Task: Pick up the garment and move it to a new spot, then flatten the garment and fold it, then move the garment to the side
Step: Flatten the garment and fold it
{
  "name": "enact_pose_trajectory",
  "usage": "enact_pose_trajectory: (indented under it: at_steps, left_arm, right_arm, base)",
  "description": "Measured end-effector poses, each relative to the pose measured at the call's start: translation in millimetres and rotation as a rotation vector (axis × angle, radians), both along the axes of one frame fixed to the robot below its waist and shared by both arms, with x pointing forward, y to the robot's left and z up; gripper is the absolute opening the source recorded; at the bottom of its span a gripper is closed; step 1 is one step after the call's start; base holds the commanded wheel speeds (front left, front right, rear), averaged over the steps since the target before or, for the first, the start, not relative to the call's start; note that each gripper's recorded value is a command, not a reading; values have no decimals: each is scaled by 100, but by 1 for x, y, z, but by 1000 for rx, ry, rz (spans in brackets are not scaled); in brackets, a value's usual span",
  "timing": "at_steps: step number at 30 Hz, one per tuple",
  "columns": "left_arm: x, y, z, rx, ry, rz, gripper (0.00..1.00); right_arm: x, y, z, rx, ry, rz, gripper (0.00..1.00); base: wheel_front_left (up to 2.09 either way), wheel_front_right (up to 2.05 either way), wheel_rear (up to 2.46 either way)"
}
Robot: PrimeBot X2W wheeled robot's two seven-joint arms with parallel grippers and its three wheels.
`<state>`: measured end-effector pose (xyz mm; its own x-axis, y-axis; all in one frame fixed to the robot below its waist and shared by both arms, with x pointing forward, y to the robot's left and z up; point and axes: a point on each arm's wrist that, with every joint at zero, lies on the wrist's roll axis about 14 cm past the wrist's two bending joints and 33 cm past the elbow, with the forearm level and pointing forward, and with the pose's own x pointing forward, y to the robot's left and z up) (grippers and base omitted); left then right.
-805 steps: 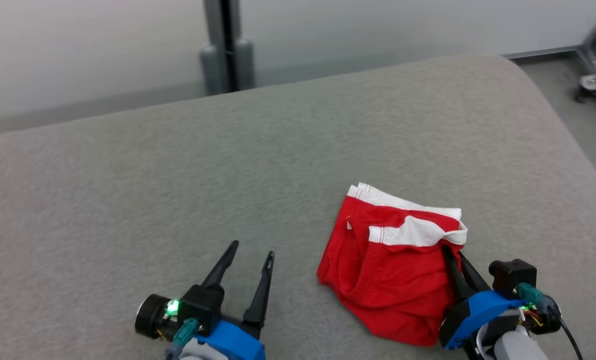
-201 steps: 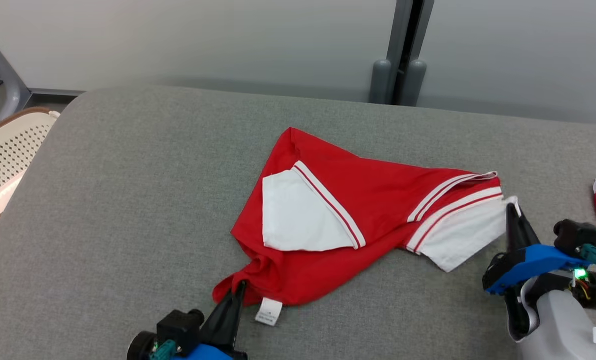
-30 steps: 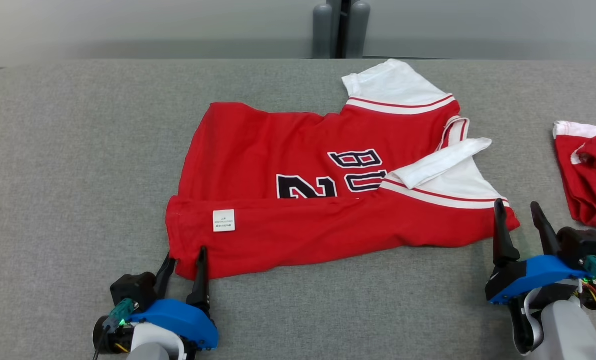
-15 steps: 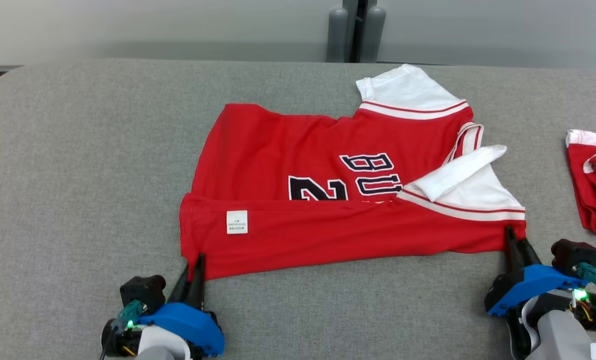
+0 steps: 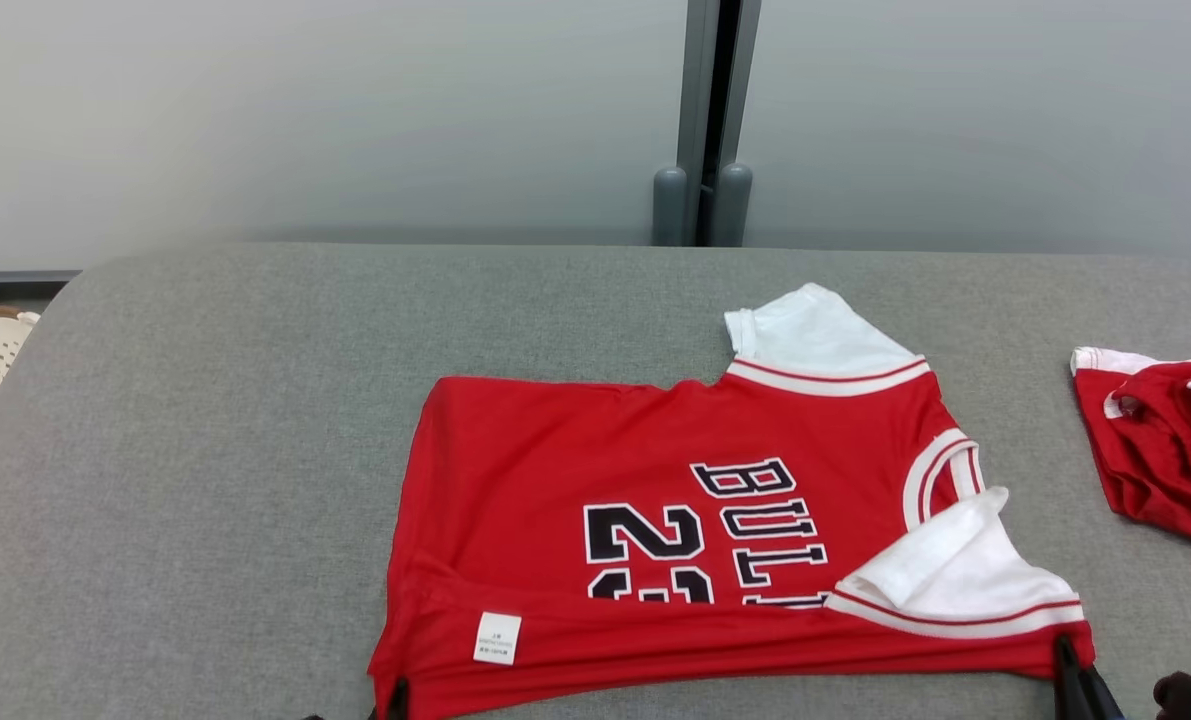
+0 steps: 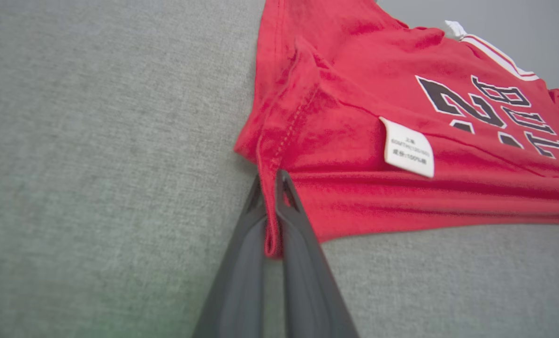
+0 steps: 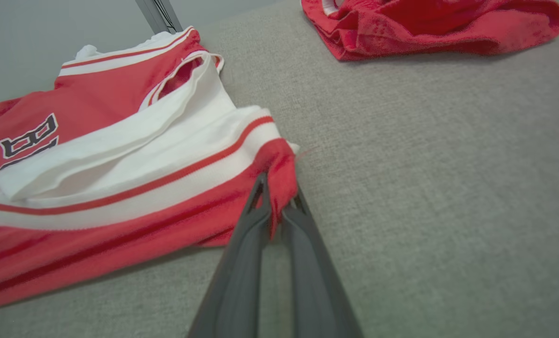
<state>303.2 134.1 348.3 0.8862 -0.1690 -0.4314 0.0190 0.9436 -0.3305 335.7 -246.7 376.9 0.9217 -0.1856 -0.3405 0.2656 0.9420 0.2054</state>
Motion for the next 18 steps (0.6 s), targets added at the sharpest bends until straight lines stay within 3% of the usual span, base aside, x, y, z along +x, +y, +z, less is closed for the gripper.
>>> enact_pose_trajectory:
  at_steps: [3, 4, 5, 6, 10, 18]
  left_arm:
    - [-10, -1, -2, 0, 6, 0, 0]
    - [-10, 1, -1, 1, 3, 9, 18]
    - [-9, 3, 1, 4, -5, 15, 77]
    - [-6, 4, 3, 10, -14, 16, 100]
    - [14, 18, 15, 32, -67, 54, 100]
    - [97, 26, 60, 85, -236, 47, 100]
  right_arm:
    - [-17, -4, -4, 8, 9, -17, 0]
    - [-20, -4, -4, 12, 9, -19, 14]
    - [-20, -4, -4, 14, 8, -20, 44]
    - [-20, -4, -3, 11, 6, -22, 100]
    - [-8, -9, 7, -13, -27, -22, 100]
    - [45, -6, 34, -41, -124, 4, 100]
  base:
    - [0, 0, 0]
    - [0, 0, 0]
    - [0, 0, 0]
    - [0, 0, 0]
    - [0, 0, 0]
    - [0, 0, 0]
